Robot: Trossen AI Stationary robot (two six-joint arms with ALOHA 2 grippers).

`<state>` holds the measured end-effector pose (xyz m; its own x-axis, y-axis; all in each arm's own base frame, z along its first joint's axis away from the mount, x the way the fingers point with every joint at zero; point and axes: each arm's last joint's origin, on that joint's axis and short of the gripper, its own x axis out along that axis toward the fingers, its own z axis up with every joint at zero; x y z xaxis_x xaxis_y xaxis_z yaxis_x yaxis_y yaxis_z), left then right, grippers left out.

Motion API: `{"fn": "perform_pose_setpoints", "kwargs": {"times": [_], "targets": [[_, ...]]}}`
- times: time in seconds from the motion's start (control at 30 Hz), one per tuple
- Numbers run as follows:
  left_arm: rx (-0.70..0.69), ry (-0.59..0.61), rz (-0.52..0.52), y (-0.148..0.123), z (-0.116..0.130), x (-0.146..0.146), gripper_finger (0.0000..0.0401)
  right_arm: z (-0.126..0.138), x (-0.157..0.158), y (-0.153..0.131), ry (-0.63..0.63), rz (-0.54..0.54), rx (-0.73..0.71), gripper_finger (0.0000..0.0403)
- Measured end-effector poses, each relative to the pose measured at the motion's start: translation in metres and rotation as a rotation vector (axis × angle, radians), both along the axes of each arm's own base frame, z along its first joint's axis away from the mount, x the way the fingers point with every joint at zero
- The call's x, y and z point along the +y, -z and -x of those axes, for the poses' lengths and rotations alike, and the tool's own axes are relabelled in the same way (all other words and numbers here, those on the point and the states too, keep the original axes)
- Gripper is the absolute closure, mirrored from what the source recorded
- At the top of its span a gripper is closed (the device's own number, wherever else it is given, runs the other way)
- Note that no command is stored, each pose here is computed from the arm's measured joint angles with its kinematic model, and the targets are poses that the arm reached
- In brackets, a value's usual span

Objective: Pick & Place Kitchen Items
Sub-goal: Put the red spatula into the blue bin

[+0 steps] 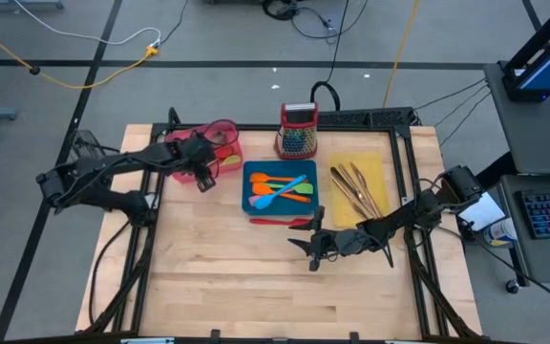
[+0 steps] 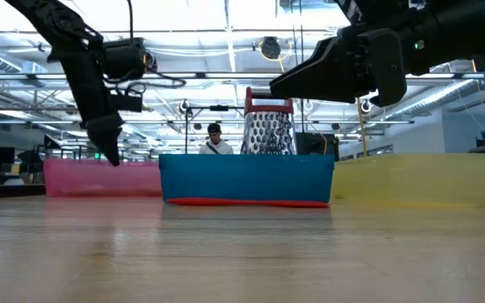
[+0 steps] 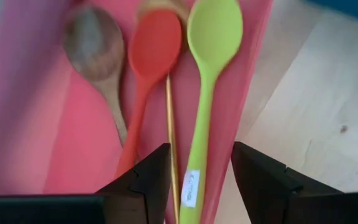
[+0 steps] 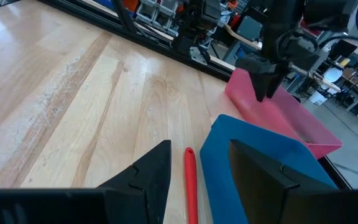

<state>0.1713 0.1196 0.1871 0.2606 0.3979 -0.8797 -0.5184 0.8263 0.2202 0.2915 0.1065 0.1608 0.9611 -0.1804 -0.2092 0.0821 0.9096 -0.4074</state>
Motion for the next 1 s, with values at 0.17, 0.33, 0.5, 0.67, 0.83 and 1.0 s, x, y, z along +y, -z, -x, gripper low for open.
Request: {"fn": "perform_pose_setpoints", "kwargs": {"times": [0.17,0.33,0.5,0.67,0.83,1.0], "targets": [[-0.112,0.017,-0.096,-0.02,0.0,-0.006,0.0229,0.0,0.0,0.0,0.01,-0.04,-0.007,0.0248],[-0.271,0.069,-0.163,-0.043,0.001,-0.019,0.0229,-0.001,-0.003,0.002,0.038,-0.118,-0.003,0.0248],[-0.418,0.141,-0.174,-0.061,0.002,-0.034,0.0229,-0.002,-0.012,0.007,0.097,-0.205,0.02,0.0248],[-0.547,0.287,-0.049,-0.067,-0.005,-0.053,0.0229,-0.004,-0.022,0.013,0.109,-0.297,0.078,0.0248],[-0.605,0.455,0.059,-0.065,-0.022,-0.076,0.0229,-0.005,-0.027,0.017,0.025,-0.37,0.138,0.0248],[-0.638,0.603,0.091,-0.061,-0.043,-0.103,0.0229,-0.004,-0.035,0.022,0.064,-0.358,0.195,0.0248]]}}
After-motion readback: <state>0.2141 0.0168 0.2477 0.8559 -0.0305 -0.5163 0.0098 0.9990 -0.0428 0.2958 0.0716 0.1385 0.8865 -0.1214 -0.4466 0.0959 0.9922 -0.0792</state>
